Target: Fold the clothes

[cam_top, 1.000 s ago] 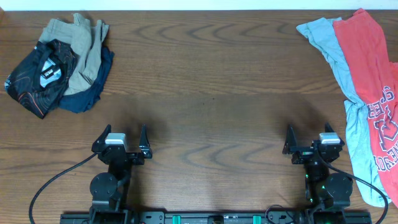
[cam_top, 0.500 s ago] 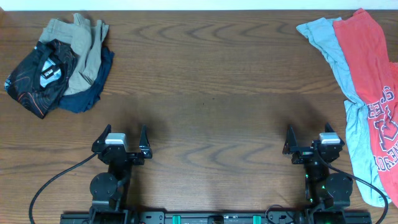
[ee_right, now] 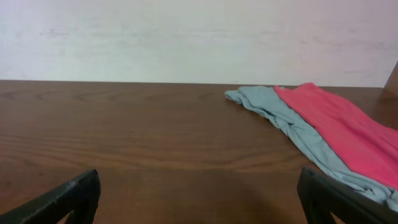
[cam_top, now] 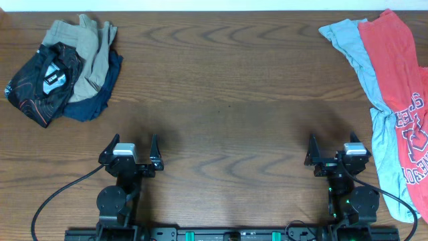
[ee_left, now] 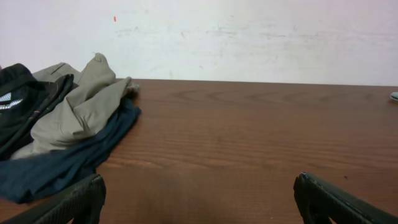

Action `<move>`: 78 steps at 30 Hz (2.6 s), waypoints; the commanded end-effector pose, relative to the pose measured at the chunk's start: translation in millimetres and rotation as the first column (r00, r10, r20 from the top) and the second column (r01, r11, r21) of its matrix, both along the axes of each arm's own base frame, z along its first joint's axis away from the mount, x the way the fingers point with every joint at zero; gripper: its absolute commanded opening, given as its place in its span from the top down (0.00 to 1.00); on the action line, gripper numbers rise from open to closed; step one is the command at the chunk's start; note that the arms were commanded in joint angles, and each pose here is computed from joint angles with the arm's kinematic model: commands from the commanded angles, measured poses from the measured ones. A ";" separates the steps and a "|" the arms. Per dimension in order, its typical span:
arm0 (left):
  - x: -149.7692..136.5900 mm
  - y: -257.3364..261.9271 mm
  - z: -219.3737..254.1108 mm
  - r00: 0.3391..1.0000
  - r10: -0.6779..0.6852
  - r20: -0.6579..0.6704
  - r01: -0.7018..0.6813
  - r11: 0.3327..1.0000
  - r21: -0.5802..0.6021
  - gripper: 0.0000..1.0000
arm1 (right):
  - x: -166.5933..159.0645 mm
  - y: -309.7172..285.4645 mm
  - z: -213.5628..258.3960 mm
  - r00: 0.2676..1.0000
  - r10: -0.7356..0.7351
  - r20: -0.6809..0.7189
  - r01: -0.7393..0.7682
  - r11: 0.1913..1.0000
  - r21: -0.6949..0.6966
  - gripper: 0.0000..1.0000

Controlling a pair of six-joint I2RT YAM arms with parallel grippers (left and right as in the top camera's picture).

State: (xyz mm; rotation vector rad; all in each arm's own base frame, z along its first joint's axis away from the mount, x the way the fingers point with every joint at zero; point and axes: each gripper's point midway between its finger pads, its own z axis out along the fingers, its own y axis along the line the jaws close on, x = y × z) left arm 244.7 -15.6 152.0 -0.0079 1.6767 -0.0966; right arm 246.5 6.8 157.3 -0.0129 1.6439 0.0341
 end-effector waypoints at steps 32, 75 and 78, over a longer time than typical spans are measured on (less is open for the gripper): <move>26.9 0.4 -31.7 0.746 0.049 -0.664 -0.086 0.996 -0.024 0.02 | 63.6 -25.1 -60.9 0.582 -0.143 -0.801 -0.010 0.983 -0.183 0.01; 31.9 -9.8 -56.3 0.596 0.004 -0.803 -0.059 0.998 -0.039 0.02 | 88.9 -18.5 -134.1 0.465 0.469 -0.750 0.095 0.817 0.569 0.99; 36.6 -10.2 -53.3 0.614 0.002 -0.789 -0.058 0.997 -0.042 0.02 | 89.5 40.3 -122.3 0.406 0.607 -0.682 -0.085 0.769 0.634 0.99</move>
